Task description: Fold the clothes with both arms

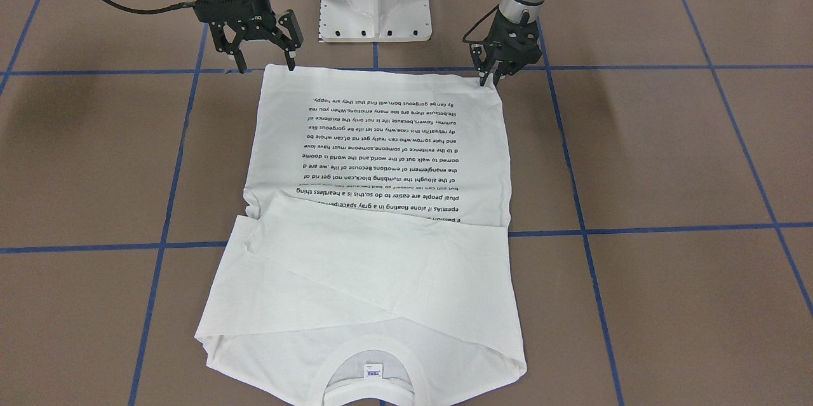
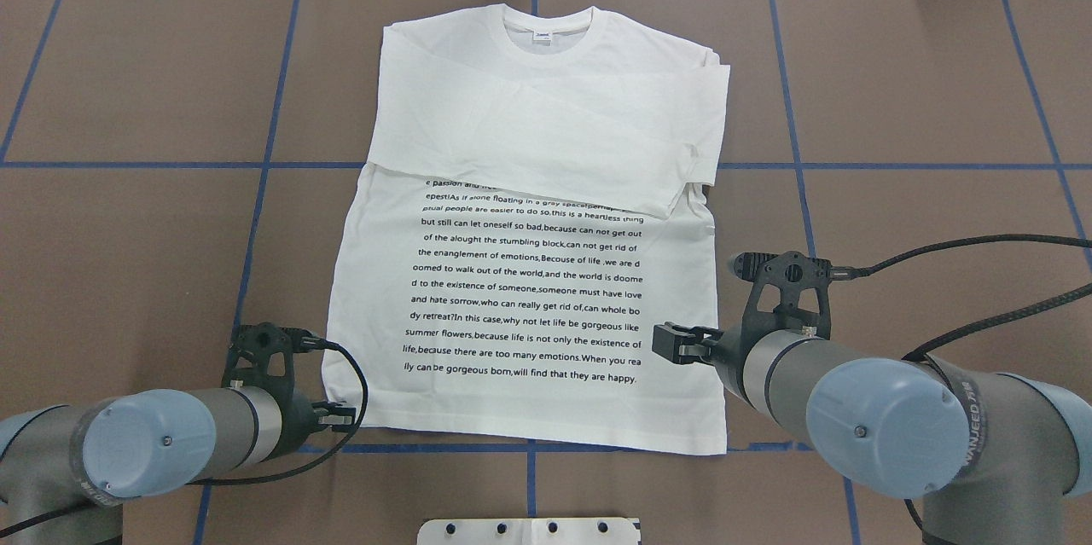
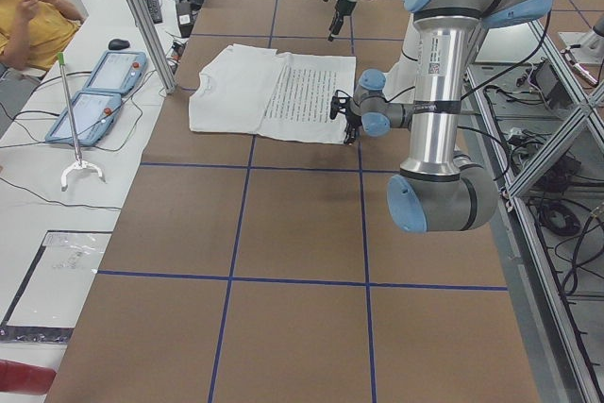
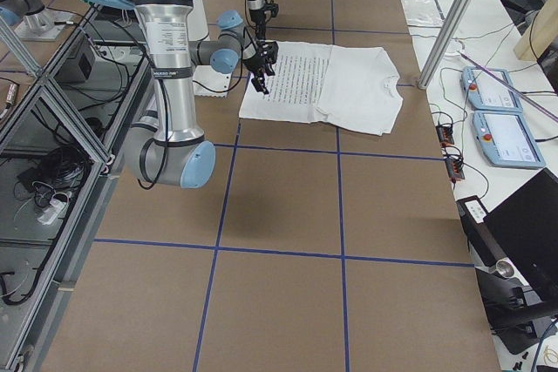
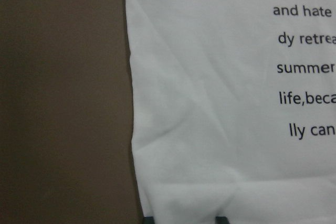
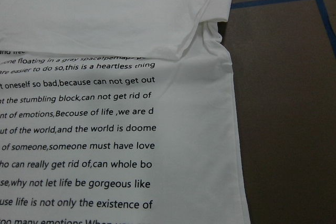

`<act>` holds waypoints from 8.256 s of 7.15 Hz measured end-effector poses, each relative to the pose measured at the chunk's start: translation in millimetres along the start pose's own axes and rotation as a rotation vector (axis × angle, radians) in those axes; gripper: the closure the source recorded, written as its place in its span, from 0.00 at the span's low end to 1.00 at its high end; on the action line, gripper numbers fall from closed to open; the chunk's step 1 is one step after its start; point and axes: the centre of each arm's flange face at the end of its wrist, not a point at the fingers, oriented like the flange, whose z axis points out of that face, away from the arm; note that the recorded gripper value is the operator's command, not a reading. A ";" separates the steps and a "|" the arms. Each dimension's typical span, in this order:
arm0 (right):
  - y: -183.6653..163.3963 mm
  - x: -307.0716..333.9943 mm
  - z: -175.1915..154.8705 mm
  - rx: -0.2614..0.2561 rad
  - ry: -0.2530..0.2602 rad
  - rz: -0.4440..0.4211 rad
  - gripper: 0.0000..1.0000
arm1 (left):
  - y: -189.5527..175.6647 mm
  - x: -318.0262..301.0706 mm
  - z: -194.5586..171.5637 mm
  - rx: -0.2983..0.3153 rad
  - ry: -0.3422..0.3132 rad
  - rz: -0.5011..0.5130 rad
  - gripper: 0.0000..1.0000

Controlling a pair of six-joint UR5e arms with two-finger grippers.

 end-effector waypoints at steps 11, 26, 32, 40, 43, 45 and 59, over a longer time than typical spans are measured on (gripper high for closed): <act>140.5 21.6 54.2 0.110 0.090 0.037 0.26 | -13.9 32.4 -105.0 0.018 0.196 -0.005 1.00; 165.9 33.6 73.2 0.157 0.126 -0.029 0.90 | -14.4 34.1 -111.5 0.022 0.208 -0.009 1.00; 141.3 25.0 40.0 0.139 0.133 -0.013 1.00 | -15.0 36.1 -118.1 0.025 0.220 -0.009 1.00; -18.7 -10.6 -177.6 -0.073 0.178 0.111 1.00 | -42.2 22.9 -293.1 -0.036 0.207 -0.056 1.00; -67.8 -34.9 -156.3 0.010 0.186 0.055 1.00 | -134.6 27.6 -246.5 0.117 0.108 -0.007 1.00; -116.3 -54.8 -106.6 0.065 0.205 0.062 1.00 | -211.9 -3.1 -233.8 0.205 -0.002 0.044 1.00; -279.8 -78.2 167.7 0.139 0.327 -0.028 0.00 | -353.4 -48.4 18.4 0.268 -0.135 0.088 0.00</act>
